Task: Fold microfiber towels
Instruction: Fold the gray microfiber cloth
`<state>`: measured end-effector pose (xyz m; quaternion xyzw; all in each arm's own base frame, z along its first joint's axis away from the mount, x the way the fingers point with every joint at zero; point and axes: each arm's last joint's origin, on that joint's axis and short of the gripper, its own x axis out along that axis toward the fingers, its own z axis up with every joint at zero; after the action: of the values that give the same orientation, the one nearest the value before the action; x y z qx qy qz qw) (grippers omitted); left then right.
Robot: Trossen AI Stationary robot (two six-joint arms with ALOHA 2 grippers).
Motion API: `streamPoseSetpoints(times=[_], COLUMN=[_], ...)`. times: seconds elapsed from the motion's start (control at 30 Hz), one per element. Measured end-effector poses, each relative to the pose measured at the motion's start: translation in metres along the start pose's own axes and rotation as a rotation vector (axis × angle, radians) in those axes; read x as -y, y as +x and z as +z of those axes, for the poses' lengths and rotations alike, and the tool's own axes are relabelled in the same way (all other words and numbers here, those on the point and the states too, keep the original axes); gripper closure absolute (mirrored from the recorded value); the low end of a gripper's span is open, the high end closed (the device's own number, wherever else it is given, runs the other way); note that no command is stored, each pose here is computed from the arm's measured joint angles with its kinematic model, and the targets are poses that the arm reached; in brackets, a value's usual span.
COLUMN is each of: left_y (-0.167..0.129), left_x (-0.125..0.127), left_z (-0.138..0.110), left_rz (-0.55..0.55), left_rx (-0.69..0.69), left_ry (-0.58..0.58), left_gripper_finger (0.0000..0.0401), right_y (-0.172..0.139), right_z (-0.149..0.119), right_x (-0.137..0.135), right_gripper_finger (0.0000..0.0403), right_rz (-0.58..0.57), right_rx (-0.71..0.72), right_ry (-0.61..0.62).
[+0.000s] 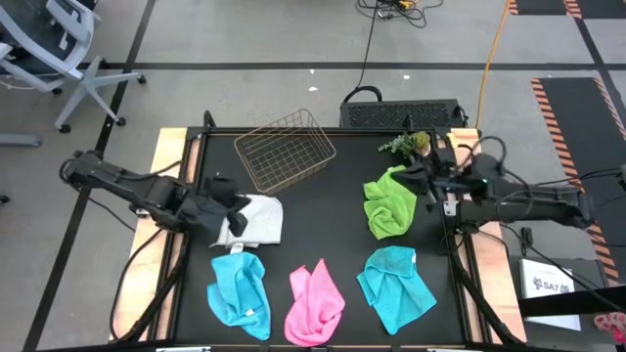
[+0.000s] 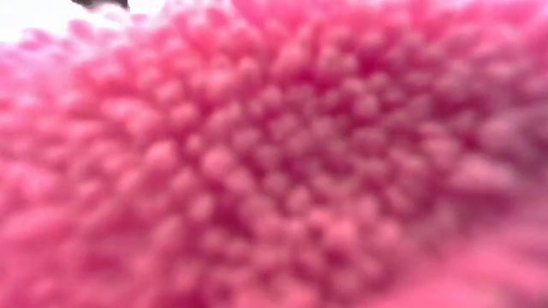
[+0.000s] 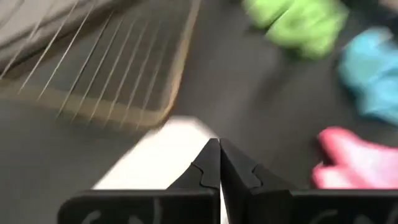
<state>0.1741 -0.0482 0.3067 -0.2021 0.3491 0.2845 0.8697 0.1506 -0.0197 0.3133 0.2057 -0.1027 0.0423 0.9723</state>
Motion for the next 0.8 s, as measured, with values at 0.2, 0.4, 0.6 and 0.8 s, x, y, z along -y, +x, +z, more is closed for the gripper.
streamPoseSetpoints(times=[0.2, 0.4, 0.6, 0.8], left_y=[0.013, 0.023, 0.011, 0.004], left_x=[0.009, 0.018, 0.021, 0.024], left_z=[-0.032, -0.063, -0.08, -0.087], left_rz=[0.189, 0.48, 0.642, 0.635], left_rx=[-0.352, -0.578, -0.598, -0.529], left_ry=[-0.016, -0.061, -0.349, -0.409], left_gripper_finger=[0.04, 0.0401, 0.0393, 0.0367], right_y=[0.038, 0.063, 0.066, 0.066], right_z=[0.015, 0.02, 0.021, 0.021], right_x=[0.001, 0.003, 0.004, 0.004], right_gripper_finger=[0.0403, 0.0403, 0.0403, 0.0403], right_rz=[-0.027, -0.025, -0.026, -0.026], right_rx=[-0.108, -0.153, -0.154, -0.151], right_ry=[-0.045, -0.081, -0.081, -0.08])
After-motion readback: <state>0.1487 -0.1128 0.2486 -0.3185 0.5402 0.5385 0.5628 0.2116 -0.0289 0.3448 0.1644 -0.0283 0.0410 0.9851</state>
